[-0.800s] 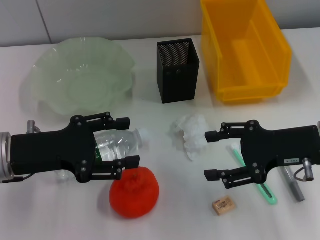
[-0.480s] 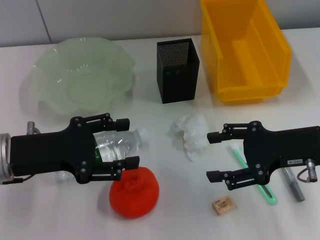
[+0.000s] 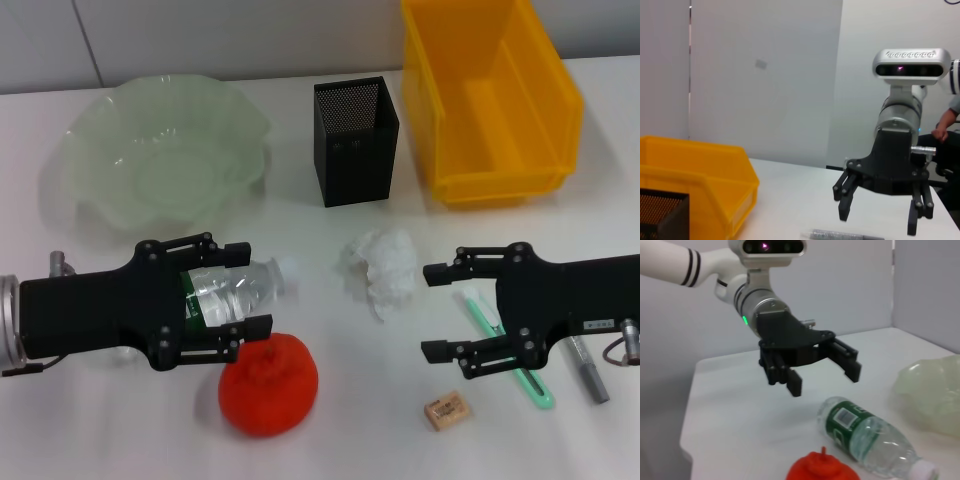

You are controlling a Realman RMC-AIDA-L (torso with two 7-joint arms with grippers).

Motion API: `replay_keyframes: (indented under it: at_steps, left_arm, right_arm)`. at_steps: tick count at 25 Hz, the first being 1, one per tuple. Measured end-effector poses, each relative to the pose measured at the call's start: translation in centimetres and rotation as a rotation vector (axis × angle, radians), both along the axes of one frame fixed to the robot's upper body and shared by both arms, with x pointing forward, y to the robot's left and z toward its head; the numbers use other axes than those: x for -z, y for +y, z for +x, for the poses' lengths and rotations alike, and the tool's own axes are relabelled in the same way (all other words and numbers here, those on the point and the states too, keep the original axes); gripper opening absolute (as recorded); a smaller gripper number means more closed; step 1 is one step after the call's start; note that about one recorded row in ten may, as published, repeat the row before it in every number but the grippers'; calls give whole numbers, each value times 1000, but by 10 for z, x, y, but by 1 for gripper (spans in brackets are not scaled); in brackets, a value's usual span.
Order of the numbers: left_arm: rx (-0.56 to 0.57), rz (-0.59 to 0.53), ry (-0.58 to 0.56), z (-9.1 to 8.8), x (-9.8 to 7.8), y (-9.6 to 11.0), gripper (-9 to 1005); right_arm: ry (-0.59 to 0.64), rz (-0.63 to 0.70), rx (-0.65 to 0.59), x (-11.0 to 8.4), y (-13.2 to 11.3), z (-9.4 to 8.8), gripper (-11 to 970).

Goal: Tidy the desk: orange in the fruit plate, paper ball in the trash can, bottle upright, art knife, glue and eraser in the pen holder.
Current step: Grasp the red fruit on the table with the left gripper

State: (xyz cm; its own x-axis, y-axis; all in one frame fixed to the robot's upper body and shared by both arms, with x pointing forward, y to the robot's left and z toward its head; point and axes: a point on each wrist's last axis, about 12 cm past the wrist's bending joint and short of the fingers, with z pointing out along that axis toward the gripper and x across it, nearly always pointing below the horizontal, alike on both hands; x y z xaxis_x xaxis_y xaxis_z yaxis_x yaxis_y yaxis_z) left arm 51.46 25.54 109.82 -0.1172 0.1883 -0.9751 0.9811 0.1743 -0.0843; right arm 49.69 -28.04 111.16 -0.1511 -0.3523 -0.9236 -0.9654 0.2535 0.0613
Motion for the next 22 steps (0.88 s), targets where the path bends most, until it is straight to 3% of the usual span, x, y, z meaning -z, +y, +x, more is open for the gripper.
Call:
replay_keyframes:
  at_steps: [7,10,22]
  left_arm:
    - [-24,27,50,-3,14,-2,800]
    - [3,62,80,-4,23,-11,800]
    - [39,114,123,-10,35,-21,799]
  right_arm:
    - [-2,-3,24,-1,-6,-1,825]
    - [-1,-5,23,-1,-6,-1,825]
    - [-3,-8,29,-4,-6,2,826]
